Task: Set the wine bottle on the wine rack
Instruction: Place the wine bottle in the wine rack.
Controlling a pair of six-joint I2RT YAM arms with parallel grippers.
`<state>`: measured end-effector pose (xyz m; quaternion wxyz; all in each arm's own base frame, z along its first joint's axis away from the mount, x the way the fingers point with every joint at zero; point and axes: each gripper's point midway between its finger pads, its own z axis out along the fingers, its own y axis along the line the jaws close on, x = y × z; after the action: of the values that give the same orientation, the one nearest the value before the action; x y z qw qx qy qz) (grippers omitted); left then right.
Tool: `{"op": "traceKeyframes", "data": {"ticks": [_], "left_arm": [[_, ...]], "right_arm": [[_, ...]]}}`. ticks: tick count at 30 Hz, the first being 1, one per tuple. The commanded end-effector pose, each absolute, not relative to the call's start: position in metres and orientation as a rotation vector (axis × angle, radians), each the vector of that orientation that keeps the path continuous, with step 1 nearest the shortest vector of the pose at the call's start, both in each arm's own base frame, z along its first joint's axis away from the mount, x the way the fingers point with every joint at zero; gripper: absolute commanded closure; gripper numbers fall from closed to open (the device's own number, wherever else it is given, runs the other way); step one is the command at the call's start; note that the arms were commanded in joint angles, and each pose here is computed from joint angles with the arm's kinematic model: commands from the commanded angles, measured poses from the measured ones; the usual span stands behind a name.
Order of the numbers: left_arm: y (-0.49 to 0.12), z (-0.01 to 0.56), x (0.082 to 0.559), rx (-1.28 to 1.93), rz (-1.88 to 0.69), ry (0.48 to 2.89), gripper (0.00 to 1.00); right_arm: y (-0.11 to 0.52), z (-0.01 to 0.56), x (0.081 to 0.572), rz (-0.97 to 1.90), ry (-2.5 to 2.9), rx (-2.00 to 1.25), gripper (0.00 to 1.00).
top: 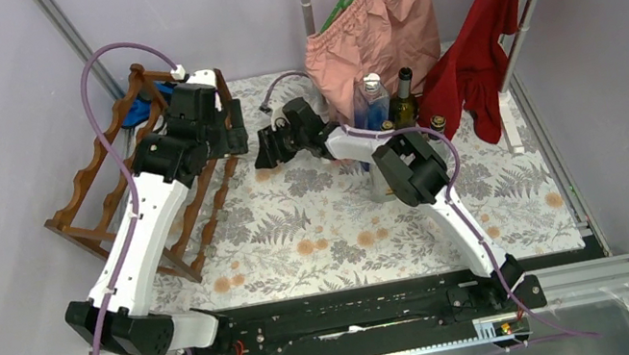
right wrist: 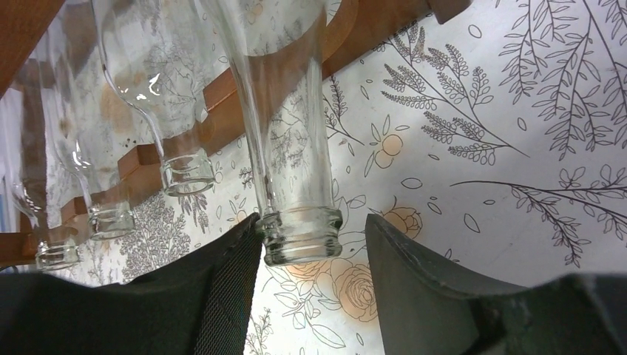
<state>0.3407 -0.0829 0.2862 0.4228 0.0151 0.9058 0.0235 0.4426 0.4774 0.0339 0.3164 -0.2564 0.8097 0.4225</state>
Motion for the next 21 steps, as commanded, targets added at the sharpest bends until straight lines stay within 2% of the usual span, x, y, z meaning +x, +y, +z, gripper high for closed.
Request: {"op": "traceKeyframes", "data": {"ticks": [1, 10, 16, 21], "left_arm": [[-0.080, 0.293, 0.337, 0.023, 0.038, 2.245, 0.06], [-0.082, 0.292, 0.336, 0.016, 0.023, 2.247, 0.06], [-0.084, 0.293, 0.337, 0.012, 0.013, 2.246, 0.06], [-0.084, 0.295, 0.337, 0.010, 0.008, 2.243, 0.06]], "right_arm": [[0.486, 0.108, 0.456, 1.211, 1.965, -0.658, 0.40], [0.492, 0.117, 0.458, 1.288, 1.960, -0.602, 0.43], [0.490, 0.109, 0.457, 1.279, 1.984, -0.611, 0.49], [0.486, 0.107, 0.455, 1.256, 1.994, -0.623, 0.49]]}}
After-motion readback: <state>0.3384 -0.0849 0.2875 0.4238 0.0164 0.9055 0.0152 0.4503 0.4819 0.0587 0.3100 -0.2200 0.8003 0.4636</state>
